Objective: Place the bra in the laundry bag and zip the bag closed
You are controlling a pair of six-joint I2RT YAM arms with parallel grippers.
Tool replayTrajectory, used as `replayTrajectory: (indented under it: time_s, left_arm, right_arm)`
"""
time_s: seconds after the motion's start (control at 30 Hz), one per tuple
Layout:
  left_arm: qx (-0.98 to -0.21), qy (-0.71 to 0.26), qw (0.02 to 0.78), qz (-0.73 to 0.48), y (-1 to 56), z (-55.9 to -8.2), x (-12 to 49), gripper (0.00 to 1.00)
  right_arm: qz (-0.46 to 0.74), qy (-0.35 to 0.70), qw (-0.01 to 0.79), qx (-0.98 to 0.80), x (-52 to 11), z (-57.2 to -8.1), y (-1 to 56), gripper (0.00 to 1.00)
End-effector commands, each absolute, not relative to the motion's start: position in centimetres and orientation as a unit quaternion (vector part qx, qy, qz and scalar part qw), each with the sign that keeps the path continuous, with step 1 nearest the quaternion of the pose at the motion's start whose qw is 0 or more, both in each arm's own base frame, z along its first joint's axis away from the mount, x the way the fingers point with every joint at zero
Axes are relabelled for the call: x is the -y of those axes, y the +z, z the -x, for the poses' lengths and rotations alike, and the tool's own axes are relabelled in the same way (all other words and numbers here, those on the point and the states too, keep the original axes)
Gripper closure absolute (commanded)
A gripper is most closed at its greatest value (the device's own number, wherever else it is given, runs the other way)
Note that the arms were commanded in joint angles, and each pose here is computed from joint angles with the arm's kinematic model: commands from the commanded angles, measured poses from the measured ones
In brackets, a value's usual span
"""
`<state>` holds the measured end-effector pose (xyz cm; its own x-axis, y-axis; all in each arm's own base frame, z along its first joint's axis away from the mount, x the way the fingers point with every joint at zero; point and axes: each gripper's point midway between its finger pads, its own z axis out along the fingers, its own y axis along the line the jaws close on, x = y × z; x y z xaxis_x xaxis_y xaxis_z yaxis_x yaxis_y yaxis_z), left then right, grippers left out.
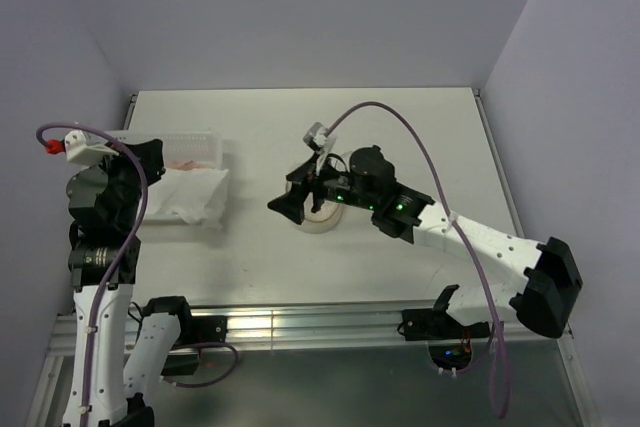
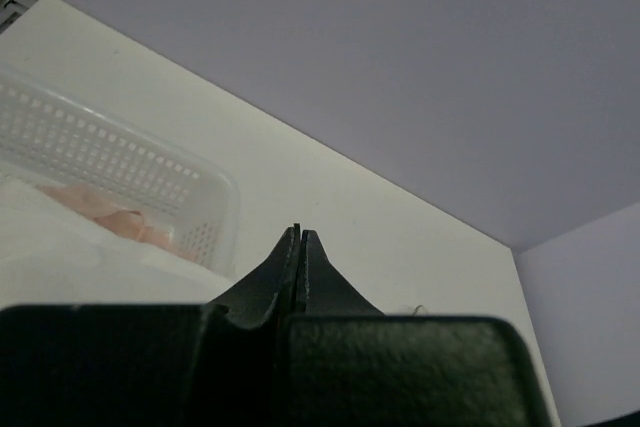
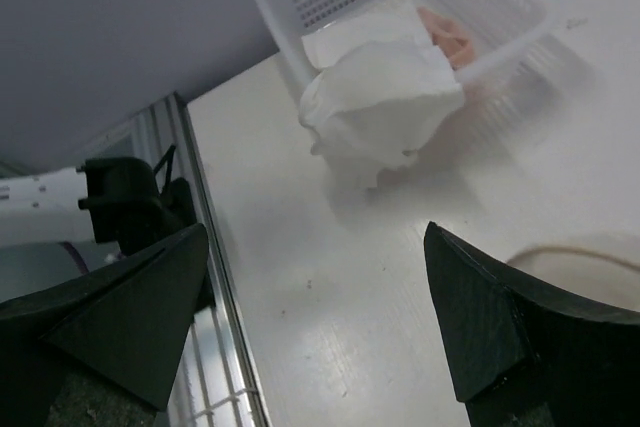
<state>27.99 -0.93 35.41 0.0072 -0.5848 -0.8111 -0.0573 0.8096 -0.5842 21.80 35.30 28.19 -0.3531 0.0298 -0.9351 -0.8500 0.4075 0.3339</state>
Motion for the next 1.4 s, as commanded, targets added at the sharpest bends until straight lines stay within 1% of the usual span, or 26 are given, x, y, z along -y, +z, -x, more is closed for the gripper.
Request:
replayTrajectory:
  time_s: [0.0,0.07,0.1,0.13,0.17,0.2,0.23,0.27,0.3,0.37,0.4,0.43,0.5,0.57,0.7,0.83,0.9,1.23,1.37]
  left_arm:
    - [-0.646,-0.218,0.706,0.191,39.8,-26.9,2.2,1.00]
    - [-0.648,-0.209,0.708,0.189,39.8,-26.8,2.1,1.00]
    - [-0.658,-0.205,0.699,0.192,39.1,-26.9,2.0,1.00]
    - [-0.671,-0.202,0.687,0.193,38.3,-26.9,2.1,1.00]
    - [-0.682,-0.202,0.674,0.199,37.2,-26.9,2.1,1.00]
    - [-0.705,-0.198,0.648,0.209,34.7,-26.6,2.2,1.00]
    - [-0.716,-0.193,0.635,0.216,33.3,-26.4,2.1,0.98]
    - [-0.727,-0.191,0.618,0.231,31.8,-26.1,2.0,0.93]
    - [-0.739,-0.189,0.599,0.245,29.6,-25.6,2.0,0.76]
    - [-0.753,-0.215,0.564,0.263,27.0,-24.9,2.9,0.59]
    - [-0.760,-0.222,0.548,0.271,25.1,-24.5,3.2,0.46]
    - [-0.762,-0.231,0.535,0.284,24.2,-24.2,3.4,0.41]
    - [-0.767,-0.237,0.516,0.297,22.1,-23.7,3.7,0.32]
    - [-0.775,-0.240,0.495,0.312,20.4,-23.2,3.9,0.31]
    - [-0.776,-0.252,0.479,0.325,19.6,-22.9,4.4,0.29]
    - [-0.778,-0.271,0.451,0.343,18.0,-22.8,5.1,0.29]
    - [-0.779,-0.271,0.439,0.356,16.5,-22.9,5.1,0.32]
    - [-0.765,-0.240,0.463,0.378,15.6,-24.1,3.5,0.39]
    - [-0.768,-0.229,0.463,0.378,15.1,-24.4,3.2,0.45]
  right_arm:
    - [0.403,0.438,0.539,-0.596,-38.6,-21.9,32.1,0.05]
    - [0.420,0.436,0.521,-0.602,-39.7,-22.3,31.8,0.05]
    - [0.427,0.439,0.512,-0.603,-40.9,-22.7,32.2,0.05]
    - [0.426,0.434,0.495,-0.621,-41.1,-22.8,31.4,0.05]
    - [0.419,0.430,0.494,-0.629,-41.5,-23.1,31.1,0.06]
    - [0.395,0.418,0.499,-0.649,-41.6,-24.0,30.4,0.06]
    - [0.382,0.416,0.504,-0.653,-41.9,-24.1,30.4,0.06]
    - [0.366,0.412,0.504,-0.665,-41.8,-24.5,29.8,0.06]
    - [0.346,0.417,0.497,-0.677,-41.8,-24.6,29.4,0.06]
    - [0.337,0.425,0.490,-0.683,-42.2,-24.7,29.0,0.08]
    - [0.337,0.434,0.471,-0.690,-43.0,-24.7,27.9,0.09]
    - [0.346,0.434,0.448,-0.701,-43.4,-24.3,26.9,0.10]
    - [0.341,0.420,0.438,-0.718,-43.9,-24.6,25.9,0.11]
    - [0.327,0.423,0.445,-0.718,-43.4,-24.3,25.7,0.11]
    - [0.321,0.418,0.460,-0.714,-42.3,-24.1,26.0,0.11]
    - [0.322,0.424,0.450,-0.717,-42.2,-23.7,25.7,0.10]
    - [0.313,0.426,0.453,-0.718,-42.0,-23.7,25.7,0.11]
    - [0.308,0.408,0.455,-0.729,-40.6,-23.5,25.0,0.11]
    - [0.304,0.405,0.455,-0.733,-40.7,-23.7,24.7,0.11]
